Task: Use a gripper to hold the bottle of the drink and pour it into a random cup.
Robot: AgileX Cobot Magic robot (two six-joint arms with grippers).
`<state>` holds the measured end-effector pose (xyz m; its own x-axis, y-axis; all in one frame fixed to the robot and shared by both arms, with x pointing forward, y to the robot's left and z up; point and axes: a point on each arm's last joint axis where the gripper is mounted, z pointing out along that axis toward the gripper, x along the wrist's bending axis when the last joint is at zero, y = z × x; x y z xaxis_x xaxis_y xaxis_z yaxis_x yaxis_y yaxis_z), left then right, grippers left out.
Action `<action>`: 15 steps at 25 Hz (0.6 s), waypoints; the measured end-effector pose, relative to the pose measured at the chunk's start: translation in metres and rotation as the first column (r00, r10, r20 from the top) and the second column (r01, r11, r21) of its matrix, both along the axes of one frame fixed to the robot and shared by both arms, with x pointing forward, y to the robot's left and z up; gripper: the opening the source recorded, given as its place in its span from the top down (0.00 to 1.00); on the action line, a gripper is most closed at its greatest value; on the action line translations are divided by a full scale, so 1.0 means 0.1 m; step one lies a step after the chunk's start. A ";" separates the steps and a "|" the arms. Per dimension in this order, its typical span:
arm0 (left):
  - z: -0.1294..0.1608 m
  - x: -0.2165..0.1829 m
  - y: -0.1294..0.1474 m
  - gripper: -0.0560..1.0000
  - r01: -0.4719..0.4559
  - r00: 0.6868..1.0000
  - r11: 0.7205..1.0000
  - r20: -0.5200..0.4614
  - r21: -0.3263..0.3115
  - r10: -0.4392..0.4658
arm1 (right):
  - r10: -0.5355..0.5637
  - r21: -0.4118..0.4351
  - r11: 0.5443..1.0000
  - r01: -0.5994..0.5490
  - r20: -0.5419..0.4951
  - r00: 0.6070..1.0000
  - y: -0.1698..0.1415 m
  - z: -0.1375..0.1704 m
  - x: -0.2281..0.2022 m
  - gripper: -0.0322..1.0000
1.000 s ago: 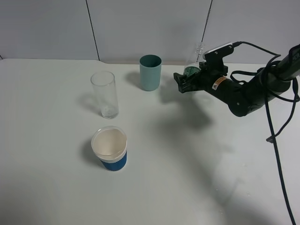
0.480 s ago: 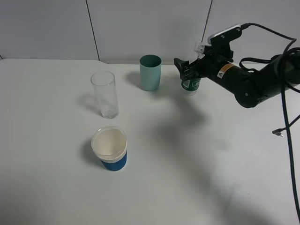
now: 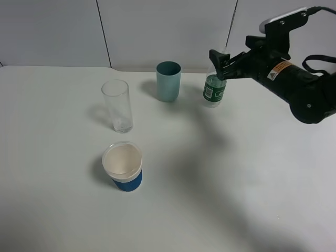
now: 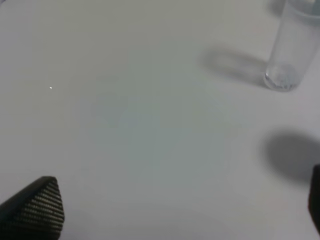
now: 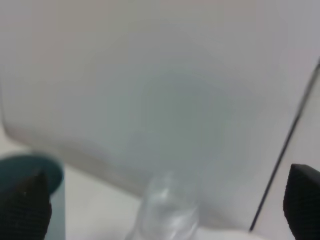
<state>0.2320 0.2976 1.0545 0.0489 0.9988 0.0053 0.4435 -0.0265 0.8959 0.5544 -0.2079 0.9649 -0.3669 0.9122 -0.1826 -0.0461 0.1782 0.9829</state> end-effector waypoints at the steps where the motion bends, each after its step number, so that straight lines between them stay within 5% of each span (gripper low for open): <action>1: 0.00 0.00 0.00 0.01 0.000 1.000 1.000 0.000 0.000 0.000 | -0.004 0.004 1.000 0.004 0.015 1.000 -0.01 0.08 -0.03 0.08; 15: 0.00 0.00 0.00 0.01 0.000 1.000 1.000 0.000 0.000 0.000 | -0.131 -0.003 0.991 0.131 0.064 0.989 -0.35 1.04 -0.50 0.08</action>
<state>0.2320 0.2976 1.0545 0.0489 0.9988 0.0053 0.4435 -0.0265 0.8959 0.5042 -0.2432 1.0684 -0.2318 0.9501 -0.2087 -0.0839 0.1942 0.9774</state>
